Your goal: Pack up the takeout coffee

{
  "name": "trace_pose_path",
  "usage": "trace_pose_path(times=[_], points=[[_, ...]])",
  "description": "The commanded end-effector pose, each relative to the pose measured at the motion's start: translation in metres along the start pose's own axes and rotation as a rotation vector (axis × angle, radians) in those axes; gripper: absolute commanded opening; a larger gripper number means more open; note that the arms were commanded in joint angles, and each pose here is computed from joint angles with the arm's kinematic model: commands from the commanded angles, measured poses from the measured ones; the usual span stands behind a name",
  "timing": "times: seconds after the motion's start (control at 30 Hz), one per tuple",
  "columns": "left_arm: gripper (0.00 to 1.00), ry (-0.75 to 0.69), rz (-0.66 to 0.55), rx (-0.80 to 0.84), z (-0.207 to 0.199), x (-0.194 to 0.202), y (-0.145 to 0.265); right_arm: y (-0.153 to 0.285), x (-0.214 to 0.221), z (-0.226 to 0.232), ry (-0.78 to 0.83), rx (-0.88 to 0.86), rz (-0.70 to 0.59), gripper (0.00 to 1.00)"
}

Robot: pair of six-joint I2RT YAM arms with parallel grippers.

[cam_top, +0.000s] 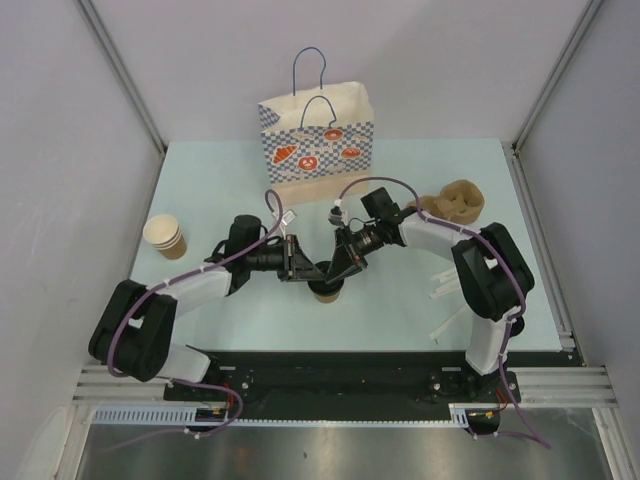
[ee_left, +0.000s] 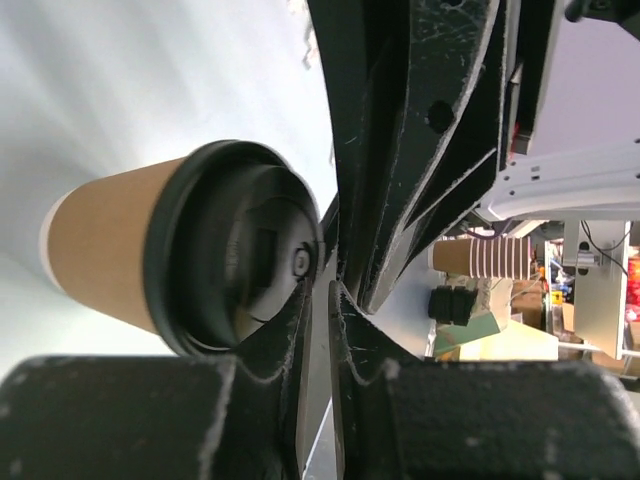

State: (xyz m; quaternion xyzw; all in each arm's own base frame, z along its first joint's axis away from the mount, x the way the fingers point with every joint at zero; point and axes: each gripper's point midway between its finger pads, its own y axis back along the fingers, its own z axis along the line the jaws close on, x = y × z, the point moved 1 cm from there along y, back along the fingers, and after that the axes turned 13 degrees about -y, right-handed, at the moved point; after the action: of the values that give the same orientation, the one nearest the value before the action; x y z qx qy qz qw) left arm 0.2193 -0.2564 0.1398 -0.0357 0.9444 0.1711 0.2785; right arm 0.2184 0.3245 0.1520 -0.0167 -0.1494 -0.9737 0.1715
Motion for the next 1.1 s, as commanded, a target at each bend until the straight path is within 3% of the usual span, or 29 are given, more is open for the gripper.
trace_pose_path(times=[0.0,0.37,1.07], points=[[0.15,-0.04,0.007,-0.027,0.005,-0.008,-0.006,0.002,-0.01,-0.007,0.003,0.021,-0.016,0.15],[0.15,-0.009,0.048,-0.088,0.023,-0.002,-0.011,0.0,-0.019,-0.069,-0.103,0.215,-0.067,0.02],[0.11,0.151,0.146,-0.175,0.078,0.031,-0.021,0.002,-0.026,-0.097,-0.197,0.245,-0.08,0.0]])
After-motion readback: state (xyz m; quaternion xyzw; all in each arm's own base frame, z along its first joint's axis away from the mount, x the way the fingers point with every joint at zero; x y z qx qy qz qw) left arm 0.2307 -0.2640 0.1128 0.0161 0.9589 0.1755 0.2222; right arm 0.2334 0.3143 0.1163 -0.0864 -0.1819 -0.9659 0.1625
